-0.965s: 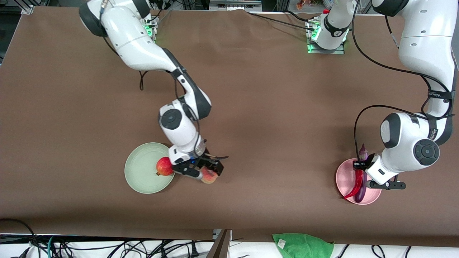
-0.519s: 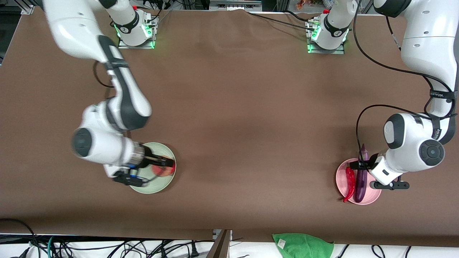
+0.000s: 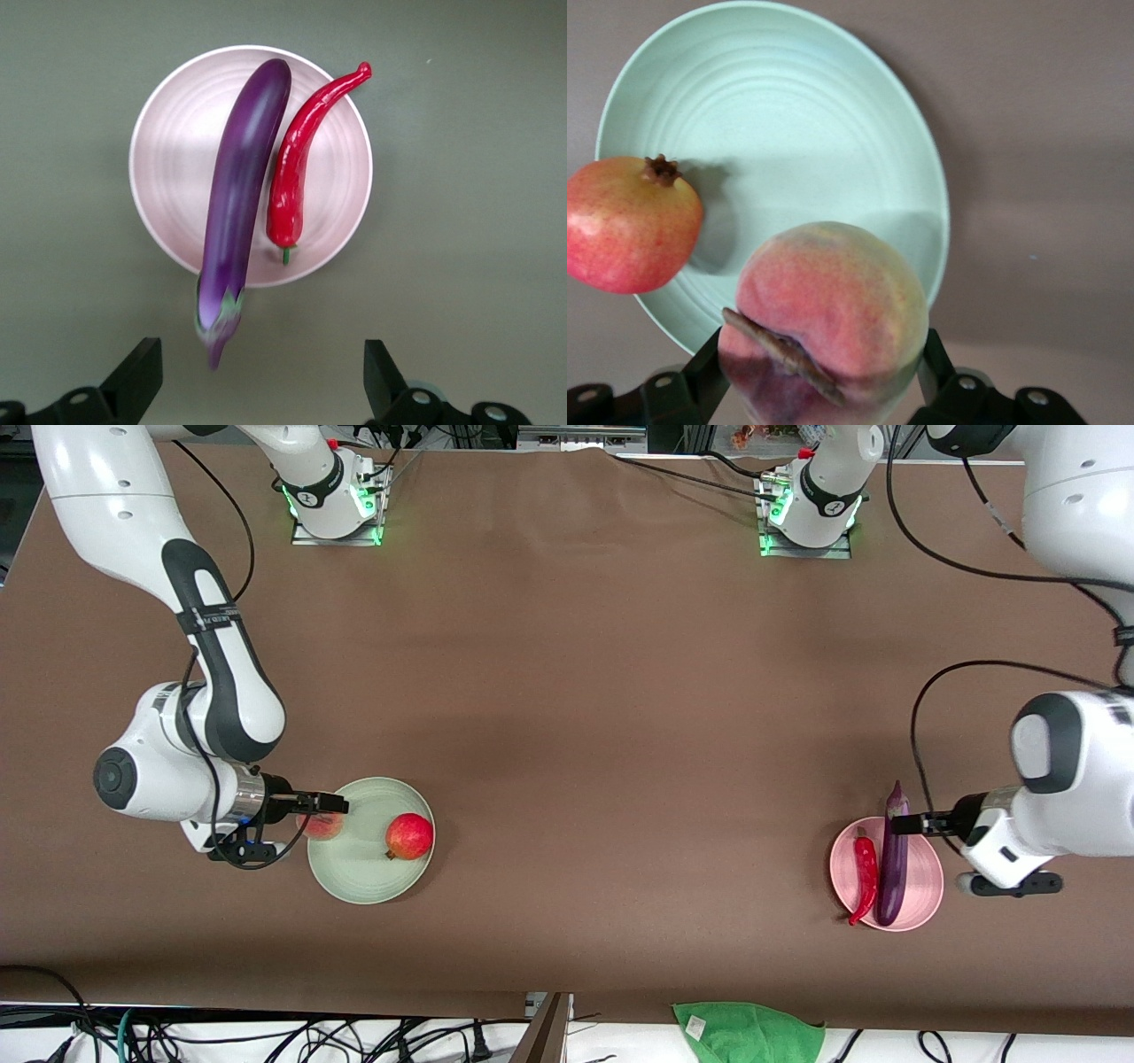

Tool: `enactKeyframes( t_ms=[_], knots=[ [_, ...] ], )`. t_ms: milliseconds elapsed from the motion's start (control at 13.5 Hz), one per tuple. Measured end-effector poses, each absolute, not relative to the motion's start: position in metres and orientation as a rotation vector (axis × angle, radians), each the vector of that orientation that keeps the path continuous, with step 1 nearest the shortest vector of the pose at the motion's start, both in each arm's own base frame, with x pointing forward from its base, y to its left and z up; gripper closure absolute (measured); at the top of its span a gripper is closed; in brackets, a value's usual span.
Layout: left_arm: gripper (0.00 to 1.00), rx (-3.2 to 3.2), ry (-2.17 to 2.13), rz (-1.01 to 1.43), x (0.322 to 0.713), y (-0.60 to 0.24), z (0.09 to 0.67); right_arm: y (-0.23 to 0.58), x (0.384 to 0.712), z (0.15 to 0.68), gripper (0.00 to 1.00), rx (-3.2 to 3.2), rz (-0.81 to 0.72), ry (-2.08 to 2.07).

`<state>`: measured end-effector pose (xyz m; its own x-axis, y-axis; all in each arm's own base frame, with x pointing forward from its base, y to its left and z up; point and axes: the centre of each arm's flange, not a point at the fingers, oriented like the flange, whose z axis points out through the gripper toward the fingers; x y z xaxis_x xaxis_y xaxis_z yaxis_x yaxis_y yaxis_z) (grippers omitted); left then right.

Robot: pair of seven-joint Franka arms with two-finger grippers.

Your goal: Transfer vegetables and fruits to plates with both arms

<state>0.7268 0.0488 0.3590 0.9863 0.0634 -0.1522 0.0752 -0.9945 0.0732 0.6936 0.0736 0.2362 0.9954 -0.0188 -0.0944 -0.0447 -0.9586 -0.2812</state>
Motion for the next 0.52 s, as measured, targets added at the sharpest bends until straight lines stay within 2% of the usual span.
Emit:
enactKeyframes(
  t_ms=[148, 519],
  knots=[
    [0.00, 3.073, 0.103, -0.219, 0.721, 0.045, 0.403, 0.084, 0.696, 0.249, 0.00, -2.840, 0.115, 0.057],
    [0.00, 3.111, 0.121, -0.171, 0.676, 0.045, 0.535, 0.095, 0.687, 0.341, 0.00, -2.862, 0.148, 0.076]
  ],
)
